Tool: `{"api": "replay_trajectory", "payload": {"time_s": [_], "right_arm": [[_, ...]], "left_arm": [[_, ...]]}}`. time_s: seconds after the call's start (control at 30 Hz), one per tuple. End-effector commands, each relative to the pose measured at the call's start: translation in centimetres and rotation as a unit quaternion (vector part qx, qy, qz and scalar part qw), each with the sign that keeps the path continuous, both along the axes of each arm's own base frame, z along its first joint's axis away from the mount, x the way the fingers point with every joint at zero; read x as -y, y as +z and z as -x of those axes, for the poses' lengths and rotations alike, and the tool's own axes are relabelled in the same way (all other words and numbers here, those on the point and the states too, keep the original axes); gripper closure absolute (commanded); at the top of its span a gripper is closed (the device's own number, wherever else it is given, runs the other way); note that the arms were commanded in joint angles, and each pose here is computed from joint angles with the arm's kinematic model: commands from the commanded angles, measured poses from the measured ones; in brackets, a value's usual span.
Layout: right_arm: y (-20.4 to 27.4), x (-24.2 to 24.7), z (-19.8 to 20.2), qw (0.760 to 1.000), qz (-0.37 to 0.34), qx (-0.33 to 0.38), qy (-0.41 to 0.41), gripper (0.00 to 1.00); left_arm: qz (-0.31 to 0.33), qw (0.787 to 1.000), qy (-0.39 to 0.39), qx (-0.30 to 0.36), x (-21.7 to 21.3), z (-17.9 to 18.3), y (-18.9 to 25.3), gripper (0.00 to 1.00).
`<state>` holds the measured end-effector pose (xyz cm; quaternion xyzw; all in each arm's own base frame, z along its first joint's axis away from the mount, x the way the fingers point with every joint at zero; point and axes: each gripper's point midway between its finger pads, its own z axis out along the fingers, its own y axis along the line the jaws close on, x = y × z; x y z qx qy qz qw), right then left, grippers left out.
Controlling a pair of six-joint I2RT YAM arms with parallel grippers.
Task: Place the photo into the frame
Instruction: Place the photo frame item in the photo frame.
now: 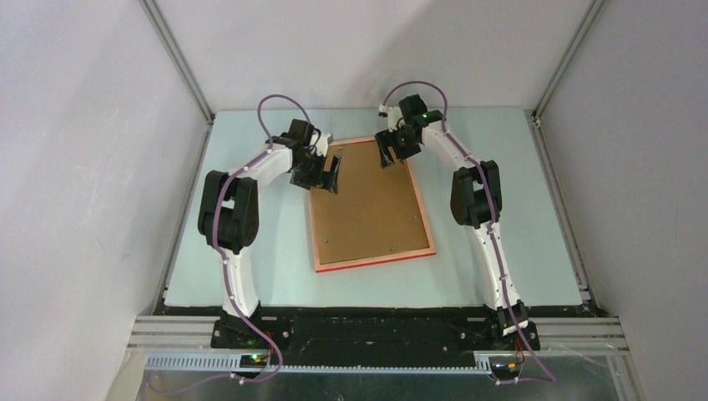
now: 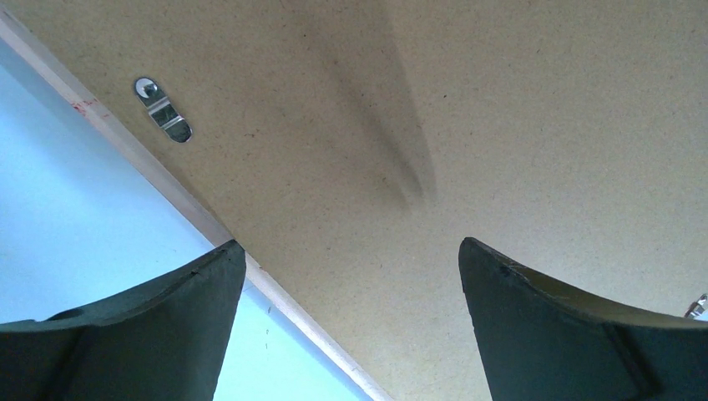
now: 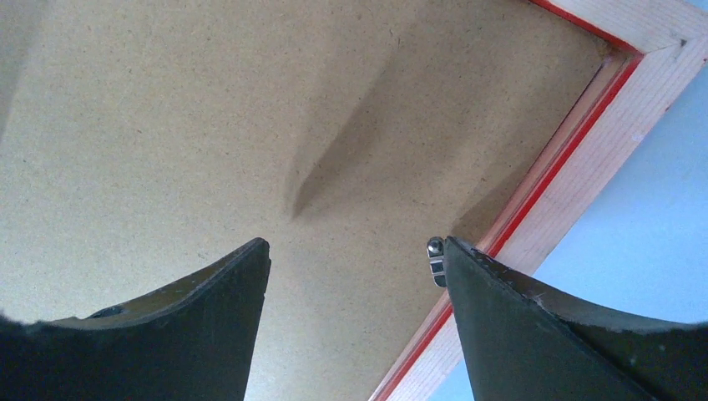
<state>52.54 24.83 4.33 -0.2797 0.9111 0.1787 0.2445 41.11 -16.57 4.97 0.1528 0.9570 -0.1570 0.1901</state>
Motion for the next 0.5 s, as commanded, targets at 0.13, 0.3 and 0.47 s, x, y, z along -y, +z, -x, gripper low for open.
{"api": "replay_trajectory", "payload": {"time_s": [0.13,0.3,0.47], "right_arm": [[1.2,0.8,0.4,1.0,0.001,0.004,-0.021,0.19],[4.4,0.7,0.0,0.998,-0.042,0.039,-0.035,0.16],[7.1,1.3,0.4,0.995,-0.063,0.068,-0.043,0.15]], "left_arm": [[0.034,0.999,-0.008,-0.02,1.6,1.5,0.6,0.0],[0.03,0.999,-0.004,-0.019,1.5,1.3,0.6,0.0],[0.027,0.999,-0.002,-0.019,1.4,1.2,0.4,0.0]]}}
